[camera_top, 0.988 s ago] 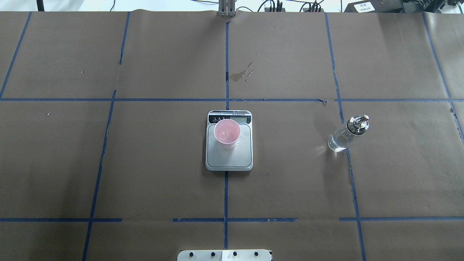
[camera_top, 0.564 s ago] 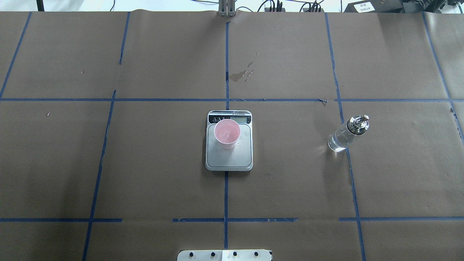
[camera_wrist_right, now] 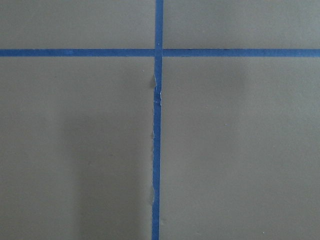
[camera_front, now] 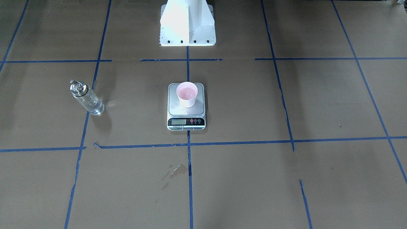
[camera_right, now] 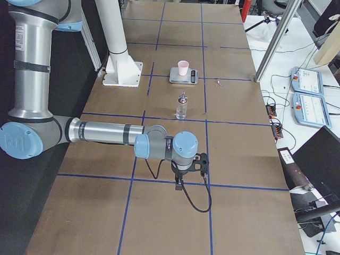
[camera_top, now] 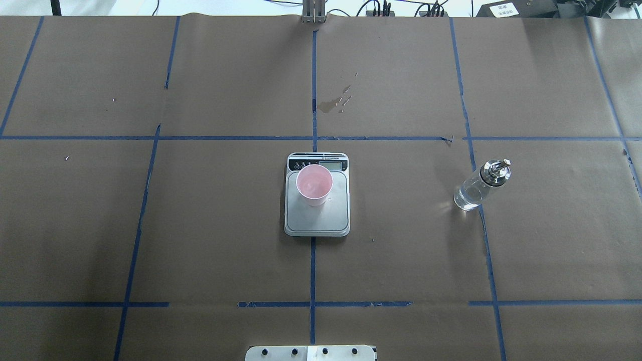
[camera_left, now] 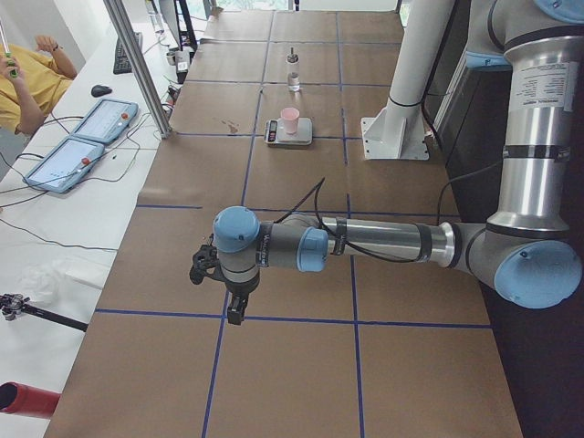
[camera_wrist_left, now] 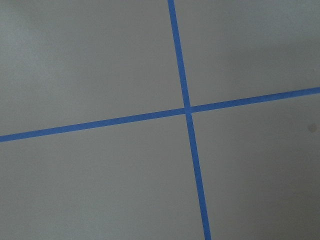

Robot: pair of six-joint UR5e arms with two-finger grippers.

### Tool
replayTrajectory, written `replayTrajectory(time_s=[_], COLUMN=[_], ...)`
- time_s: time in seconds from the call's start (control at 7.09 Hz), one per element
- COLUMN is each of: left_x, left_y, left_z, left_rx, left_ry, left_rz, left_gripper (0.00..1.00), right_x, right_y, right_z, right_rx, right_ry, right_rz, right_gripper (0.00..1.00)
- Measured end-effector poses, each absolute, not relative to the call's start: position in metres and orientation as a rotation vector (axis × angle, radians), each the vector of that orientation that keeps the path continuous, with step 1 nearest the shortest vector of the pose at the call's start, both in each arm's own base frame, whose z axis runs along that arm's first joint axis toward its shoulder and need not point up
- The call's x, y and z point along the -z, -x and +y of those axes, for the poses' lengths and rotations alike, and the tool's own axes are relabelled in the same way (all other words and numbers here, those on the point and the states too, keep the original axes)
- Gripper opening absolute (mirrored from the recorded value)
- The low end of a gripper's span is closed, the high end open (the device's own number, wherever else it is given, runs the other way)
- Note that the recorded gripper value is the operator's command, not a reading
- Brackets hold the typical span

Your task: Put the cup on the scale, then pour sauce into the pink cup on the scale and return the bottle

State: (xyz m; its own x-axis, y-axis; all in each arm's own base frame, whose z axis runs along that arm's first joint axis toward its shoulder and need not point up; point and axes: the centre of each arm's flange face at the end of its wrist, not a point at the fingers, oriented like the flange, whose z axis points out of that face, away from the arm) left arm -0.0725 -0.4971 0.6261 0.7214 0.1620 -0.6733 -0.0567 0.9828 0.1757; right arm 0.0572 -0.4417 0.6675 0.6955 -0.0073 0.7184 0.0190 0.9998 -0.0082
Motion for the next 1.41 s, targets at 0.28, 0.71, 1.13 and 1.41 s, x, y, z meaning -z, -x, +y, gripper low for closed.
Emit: replayTrajectory(time_s=[0.28,0.71,1.13,1.41], left_x=[-0.6227,-0.6194,-0.6159,-0.6204], left_y=[0.0726,0.073,0.0728,0.0728], left_z=[-0.4997,-0.5006,-0.5002,-0.4976], left_rx=[-0.125,-0.149,-0.158,-0.153], left_ry=[-0.156,-0.223,-0.243,-0.233], left_rz=[0.755,0.75,0.747,0.747], left_gripper=[1.0,1.0,1.0,1.0], right_x=[-0.6605,-0.6581,-0.6578,-0.6579], right_y=[-0.0578,-0.0574,-0.0568,-0.0559], right_z=[-0.4493,-0.4519,-0.4526,-0.4546], right_rx=[0.02,0.024,0.025,0.027], right_ry=[-0.002,-0.01,-0.011,-0.01], right_rz=[-0.796,-0.793,-0.793,-0.793], right_gripper=[1.0,1.0,1.0,1.0])
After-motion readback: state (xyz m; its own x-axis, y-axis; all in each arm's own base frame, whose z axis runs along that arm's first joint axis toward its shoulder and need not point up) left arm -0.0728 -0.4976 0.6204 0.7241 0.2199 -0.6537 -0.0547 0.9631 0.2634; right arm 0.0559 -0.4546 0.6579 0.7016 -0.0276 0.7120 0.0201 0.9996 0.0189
